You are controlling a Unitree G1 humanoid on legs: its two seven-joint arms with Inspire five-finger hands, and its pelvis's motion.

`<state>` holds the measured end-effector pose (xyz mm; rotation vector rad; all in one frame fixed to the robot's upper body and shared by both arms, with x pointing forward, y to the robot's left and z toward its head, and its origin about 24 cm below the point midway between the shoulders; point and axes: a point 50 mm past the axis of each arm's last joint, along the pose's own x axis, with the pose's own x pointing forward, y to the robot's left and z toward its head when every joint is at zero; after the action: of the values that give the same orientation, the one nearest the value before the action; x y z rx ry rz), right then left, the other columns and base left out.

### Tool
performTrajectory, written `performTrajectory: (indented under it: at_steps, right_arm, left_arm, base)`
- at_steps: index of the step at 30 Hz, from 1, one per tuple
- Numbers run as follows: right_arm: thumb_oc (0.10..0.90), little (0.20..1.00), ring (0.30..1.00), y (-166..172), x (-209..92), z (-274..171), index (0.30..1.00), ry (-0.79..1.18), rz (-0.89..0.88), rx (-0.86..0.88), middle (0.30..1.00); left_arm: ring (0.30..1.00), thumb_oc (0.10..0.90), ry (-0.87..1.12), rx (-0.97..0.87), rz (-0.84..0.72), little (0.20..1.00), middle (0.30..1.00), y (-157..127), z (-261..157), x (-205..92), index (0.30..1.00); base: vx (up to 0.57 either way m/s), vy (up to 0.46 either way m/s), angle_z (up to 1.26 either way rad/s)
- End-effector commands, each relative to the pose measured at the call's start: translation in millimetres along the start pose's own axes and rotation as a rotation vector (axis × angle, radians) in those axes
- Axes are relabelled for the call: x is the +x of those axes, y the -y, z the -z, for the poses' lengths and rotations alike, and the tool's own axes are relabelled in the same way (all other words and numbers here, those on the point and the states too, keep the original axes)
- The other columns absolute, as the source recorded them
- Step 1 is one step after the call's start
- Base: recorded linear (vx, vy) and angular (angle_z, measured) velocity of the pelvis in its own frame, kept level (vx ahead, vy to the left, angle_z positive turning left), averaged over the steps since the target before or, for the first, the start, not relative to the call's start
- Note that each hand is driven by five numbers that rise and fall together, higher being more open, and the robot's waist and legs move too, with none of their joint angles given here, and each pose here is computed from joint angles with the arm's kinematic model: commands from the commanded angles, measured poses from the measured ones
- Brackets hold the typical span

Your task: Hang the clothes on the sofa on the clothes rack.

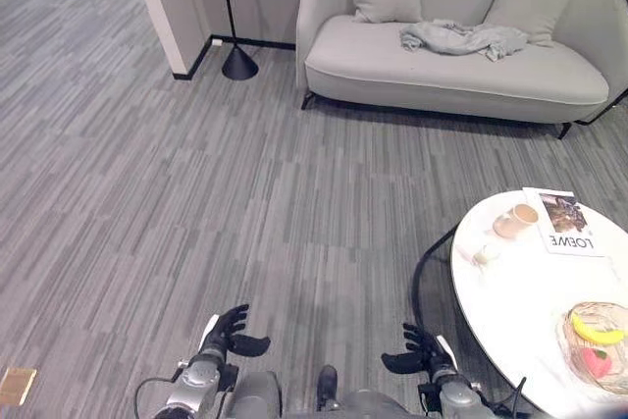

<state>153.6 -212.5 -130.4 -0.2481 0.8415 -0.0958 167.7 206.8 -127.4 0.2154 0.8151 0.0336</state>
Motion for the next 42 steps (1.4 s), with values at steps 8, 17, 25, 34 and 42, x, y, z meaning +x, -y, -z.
performTrajectory:
  at_steps: [8, 17, 25, 34, 42]
  right_arm:
    - [0.8, 0.9, 0.9, 25, 9, -52, 0.9, 0.201, 0.047, -0.075, 0.9]
    - [0.8, 0.9, 0.9, 23, 6, -37, 0.9, 0.153, 0.001, -0.077, 0.9]
    - [0.8, 0.9, 0.9, 25, 2, -9, 0.9, 0.048, -0.015, -0.072, 0.9]
    - [0.8, 0.9, 0.9, 26, -5, 24, 0.9, -0.082, -0.016, -0.118, 0.9]
    - [0.8, 0.9, 0.9, 42, 6, -6, 0.9, -0.001, 0.039, -0.126, 0.9]
  left_arm:
    - [0.9, 0.8, 0.194, 0.059, 0.031, 0.9, 0.9, 4, -45, 6, 0.9]
    - [0.9, 0.8, 0.202, 0.002, 0.038, 0.9, 0.9, -18, -32, -8, 0.9]
    - [0.9, 0.8, 0.253, 0.017, 0.006, 0.9, 0.9, -22, -52, -2, 0.9]
    - [0.9, 0.8, 0.272, -0.046, 0.052, 0.9, 0.9, -17, -51, -7, 0.9]
    - [0.9, 0.8, 0.246, -0.071, 0.043, 0.9, 0.9, -10, -46, -6, 0.9]
  base:
    - [0.56, 0.097, -0.07]
    - [0.69, 0.264, -0.55]
    - [0.62, -0.098, 0.53]
    - [0.68, -0.316, 0.44]
    - [0.54, -0.196, -0.41]
